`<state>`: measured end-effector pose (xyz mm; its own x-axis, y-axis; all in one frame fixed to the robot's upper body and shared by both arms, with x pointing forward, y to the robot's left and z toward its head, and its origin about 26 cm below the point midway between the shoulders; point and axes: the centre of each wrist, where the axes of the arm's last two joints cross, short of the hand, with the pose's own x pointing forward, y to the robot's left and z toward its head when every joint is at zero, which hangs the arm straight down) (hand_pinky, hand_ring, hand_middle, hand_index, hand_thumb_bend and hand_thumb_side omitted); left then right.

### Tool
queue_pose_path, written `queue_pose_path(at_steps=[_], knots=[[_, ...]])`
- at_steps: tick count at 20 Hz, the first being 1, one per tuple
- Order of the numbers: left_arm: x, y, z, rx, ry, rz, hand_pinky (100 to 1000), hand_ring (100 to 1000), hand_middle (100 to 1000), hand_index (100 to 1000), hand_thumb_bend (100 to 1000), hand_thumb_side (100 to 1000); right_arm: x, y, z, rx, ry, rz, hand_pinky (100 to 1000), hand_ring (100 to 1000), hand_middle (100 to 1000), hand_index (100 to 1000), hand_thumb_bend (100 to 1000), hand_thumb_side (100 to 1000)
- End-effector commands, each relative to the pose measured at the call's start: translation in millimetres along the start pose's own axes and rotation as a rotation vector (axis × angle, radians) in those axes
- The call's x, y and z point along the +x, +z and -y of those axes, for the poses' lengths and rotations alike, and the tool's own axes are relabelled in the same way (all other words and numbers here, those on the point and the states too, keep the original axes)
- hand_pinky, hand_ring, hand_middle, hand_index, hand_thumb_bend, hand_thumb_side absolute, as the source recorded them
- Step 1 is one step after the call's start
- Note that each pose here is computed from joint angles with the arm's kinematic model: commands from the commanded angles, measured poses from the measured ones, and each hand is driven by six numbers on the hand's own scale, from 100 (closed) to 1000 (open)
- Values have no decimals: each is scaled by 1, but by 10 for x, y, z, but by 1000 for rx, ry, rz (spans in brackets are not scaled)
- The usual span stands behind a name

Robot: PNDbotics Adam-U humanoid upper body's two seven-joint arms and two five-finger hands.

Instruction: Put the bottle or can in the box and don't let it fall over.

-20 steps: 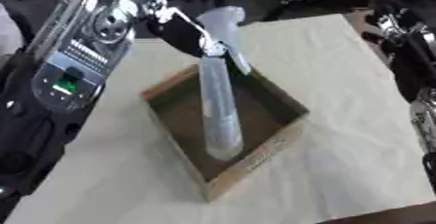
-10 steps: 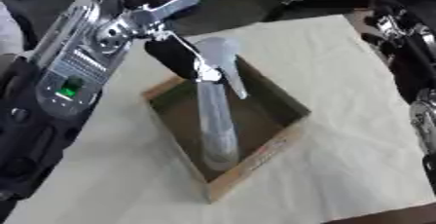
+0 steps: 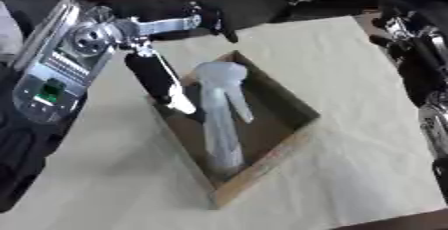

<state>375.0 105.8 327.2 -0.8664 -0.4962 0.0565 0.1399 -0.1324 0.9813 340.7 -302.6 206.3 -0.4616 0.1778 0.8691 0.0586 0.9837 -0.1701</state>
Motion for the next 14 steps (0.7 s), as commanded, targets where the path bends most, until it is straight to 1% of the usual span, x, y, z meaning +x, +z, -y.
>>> queue_pose_path(at_steps=[1,2,3,4,5,6,7,8,9,10,11,12,13,14], knots=[[-29,121,-101,-14,-2,16,907,861,866,843,662,100,103,-31,56,-4,17,33,900,944,1000,900,100,572],[-41,138,-108,-12,6,18,900,857,862,844,666,100,103,-31,57,-5,17,33,900,944,1000,900,100,571],[-51,161,-118,0,14,18,877,842,848,837,706,134,104,-31,56,-4,17,34,900,944,1000,900,100,571],[-57,187,-127,17,22,18,875,841,846,835,702,153,105,-31,54,-3,17,34,900,944,1000,900,100,571],[-61,217,-140,38,29,17,861,829,834,813,606,293,105,-31,54,-2,17,34,900,944,1000,900,100,571],[-67,269,-164,76,35,9,856,824,828,808,515,386,106,-31,56,-2,18,35,899,944,1000,900,100,570],[-71,338,-191,125,39,-4,851,821,822,811,369,494,108,-31,58,-4,18,35,899,944,1000,900,100,570],[-71,415,-215,179,43,-16,849,821,822,814,295,539,110,-31,60,-5,19,36,899,944,1000,900,100,570],[-68,489,-234,231,48,-24,851,827,835,834,100,681,112,-32,62,-5,19,37,899,943,1000,900,100,569],[-68,575,-249,287,56,-28,851,828,832,837,100,620,115,-32,65,-7,19,39,899,943,1000,900,100,569],[-76,672,-255,344,66,-30,849,835,844,858,100,662,119,-32,69,-9,19,40,899,943,1000,900,100,568],[-90,770,-251,404,82,-30,846,837,848,866,100,668,124,-32,73,-12,20,42,899,943,1000,900,100,568],[-108,854,-235,459,102,-29,839,837,855,877,100,659,127,-33,76,-14,20,44,899,943,1000,900,100,568],[-136,935,-209,517,128,-32,832,834,855,880,104,609,131,-34,78,-15,19,45,899,943,1000,900,100,568]])
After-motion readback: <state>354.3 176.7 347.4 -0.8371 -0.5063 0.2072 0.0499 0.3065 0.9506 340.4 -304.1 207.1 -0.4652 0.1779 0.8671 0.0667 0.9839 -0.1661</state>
